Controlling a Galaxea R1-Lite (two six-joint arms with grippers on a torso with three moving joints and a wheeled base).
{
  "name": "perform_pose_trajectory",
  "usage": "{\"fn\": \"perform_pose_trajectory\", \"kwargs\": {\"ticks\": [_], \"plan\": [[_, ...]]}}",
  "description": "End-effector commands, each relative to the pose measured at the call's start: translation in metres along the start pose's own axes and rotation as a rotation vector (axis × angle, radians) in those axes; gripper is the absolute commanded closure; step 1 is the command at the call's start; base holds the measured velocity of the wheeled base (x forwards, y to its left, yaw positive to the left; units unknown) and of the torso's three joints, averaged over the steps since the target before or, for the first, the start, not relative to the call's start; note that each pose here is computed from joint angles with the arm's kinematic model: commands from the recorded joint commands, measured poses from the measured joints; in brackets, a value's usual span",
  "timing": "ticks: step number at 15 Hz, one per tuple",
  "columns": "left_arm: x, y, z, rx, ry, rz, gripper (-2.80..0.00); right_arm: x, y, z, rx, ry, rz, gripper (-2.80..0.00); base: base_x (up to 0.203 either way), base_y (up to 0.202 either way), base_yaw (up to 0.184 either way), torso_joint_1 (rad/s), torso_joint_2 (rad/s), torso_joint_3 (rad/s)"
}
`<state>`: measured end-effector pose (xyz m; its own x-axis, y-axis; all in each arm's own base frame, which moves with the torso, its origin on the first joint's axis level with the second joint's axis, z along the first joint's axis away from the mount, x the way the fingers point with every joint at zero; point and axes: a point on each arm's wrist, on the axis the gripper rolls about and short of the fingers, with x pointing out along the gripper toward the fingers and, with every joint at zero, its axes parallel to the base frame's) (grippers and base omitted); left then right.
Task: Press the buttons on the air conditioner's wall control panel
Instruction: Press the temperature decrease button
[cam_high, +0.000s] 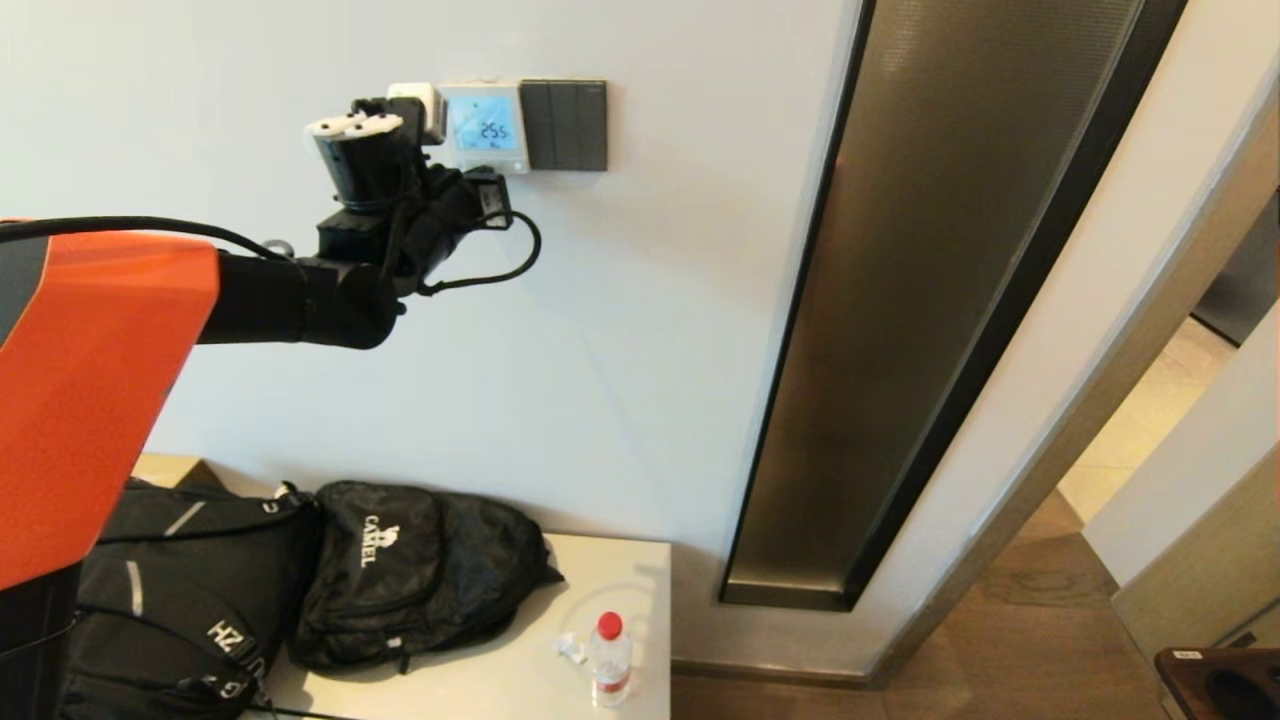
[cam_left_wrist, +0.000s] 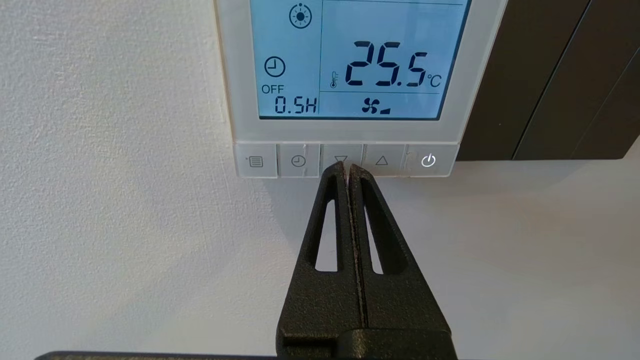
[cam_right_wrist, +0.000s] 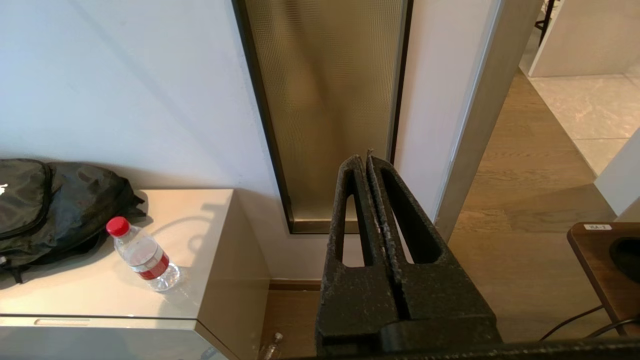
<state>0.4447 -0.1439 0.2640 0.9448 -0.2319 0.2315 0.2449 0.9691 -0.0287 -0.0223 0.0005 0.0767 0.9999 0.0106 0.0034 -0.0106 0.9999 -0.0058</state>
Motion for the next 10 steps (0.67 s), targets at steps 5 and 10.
{"fn": "perform_pose_trajectory", "kwargs": {"ticks": [5,10], "plan": [[0.0031,0.0037,0.0001,0.002,0.004,0.008,0.00,0.0001,0.0000,0.0000,0.001,0.000,0.000,0.00,0.000,0.000,0.000,0.000,0.00,0.000],[0.0039,0.0078,-0.0010,0.004,0.005,0.015,0.00,0.0001,0.0000,0.0000,0.000,0.000,0.000,0.00,0.000,0.000,0.000,0.000,0.00,0.000]]}}
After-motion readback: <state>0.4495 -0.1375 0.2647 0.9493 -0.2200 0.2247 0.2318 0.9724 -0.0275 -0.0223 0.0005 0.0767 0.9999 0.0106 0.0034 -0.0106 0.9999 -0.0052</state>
